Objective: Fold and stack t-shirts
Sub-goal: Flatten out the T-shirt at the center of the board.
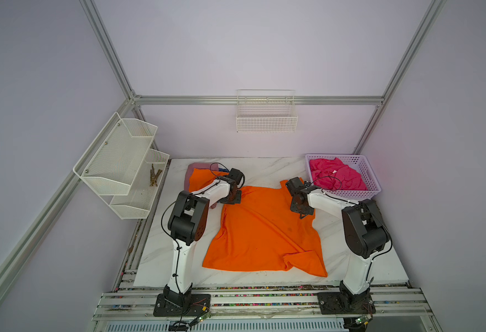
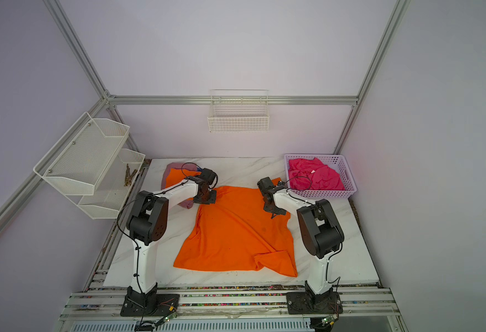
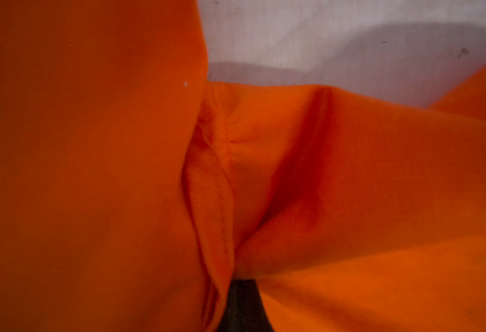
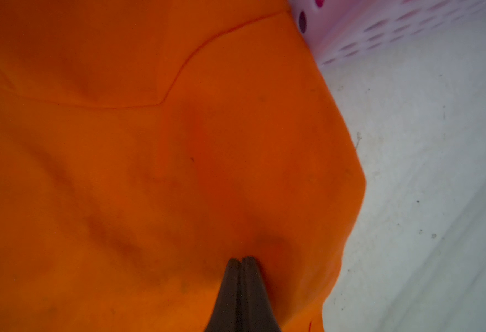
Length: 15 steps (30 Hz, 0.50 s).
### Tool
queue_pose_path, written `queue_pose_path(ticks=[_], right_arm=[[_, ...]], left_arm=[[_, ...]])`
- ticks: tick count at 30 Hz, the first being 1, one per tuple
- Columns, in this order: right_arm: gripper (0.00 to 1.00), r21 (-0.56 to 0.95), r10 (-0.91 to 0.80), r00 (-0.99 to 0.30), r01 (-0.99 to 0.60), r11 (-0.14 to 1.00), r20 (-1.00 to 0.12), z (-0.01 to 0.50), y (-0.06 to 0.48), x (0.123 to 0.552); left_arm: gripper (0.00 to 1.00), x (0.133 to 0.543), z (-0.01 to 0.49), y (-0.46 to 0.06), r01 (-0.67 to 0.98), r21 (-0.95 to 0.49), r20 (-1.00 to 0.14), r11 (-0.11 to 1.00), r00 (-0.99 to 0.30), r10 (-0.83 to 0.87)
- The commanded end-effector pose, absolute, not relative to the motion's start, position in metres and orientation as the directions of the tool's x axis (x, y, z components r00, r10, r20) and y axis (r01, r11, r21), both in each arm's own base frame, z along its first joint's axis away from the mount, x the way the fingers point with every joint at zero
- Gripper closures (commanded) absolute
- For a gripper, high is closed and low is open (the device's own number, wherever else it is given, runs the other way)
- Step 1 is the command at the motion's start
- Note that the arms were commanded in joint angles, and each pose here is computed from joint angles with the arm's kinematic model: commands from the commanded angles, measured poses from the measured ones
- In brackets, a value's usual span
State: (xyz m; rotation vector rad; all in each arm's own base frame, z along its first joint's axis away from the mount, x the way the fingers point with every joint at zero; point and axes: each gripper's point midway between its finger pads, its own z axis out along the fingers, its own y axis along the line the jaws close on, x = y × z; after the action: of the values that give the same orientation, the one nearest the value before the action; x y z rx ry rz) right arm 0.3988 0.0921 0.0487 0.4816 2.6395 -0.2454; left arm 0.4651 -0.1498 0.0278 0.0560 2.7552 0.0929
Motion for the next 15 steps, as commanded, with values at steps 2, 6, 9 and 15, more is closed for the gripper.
queue_pose_path(ticks=[2,6,9,15], right_arm=[[1.0,-0.011,0.3,-0.798,0.358,0.933,-0.522,0.081,0.093,0.4],[1.0,0.059,0.287,-0.773,0.31,0.949,-0.566,0.108,0.102,0.406],[1.0,0.119,0.263,-0.767,0.239,0.964,-0.585,0.131,0.115,0.409],[0.93,0.143,0.162,-0.799,0.097,0.985,-0.579,0.164,0.128,0.388]], left_arm=[[1.0,0.443,-0.008,-0.119,0.003,0.136,-0.278,0.991,-0.96,0.041],[1.0,0.443,0.018,-0.121,-0.007,0.104,-0.337,0.995,-0.941,0.029],[1.0,0.446,0.04,-0.126,0.005,0.077,-0.377,0.997,-0.925,0.034],[1.0,0.439,0.083,-0.144,0.061,0.006,-0.435,0.998,-0.899,0.057]])
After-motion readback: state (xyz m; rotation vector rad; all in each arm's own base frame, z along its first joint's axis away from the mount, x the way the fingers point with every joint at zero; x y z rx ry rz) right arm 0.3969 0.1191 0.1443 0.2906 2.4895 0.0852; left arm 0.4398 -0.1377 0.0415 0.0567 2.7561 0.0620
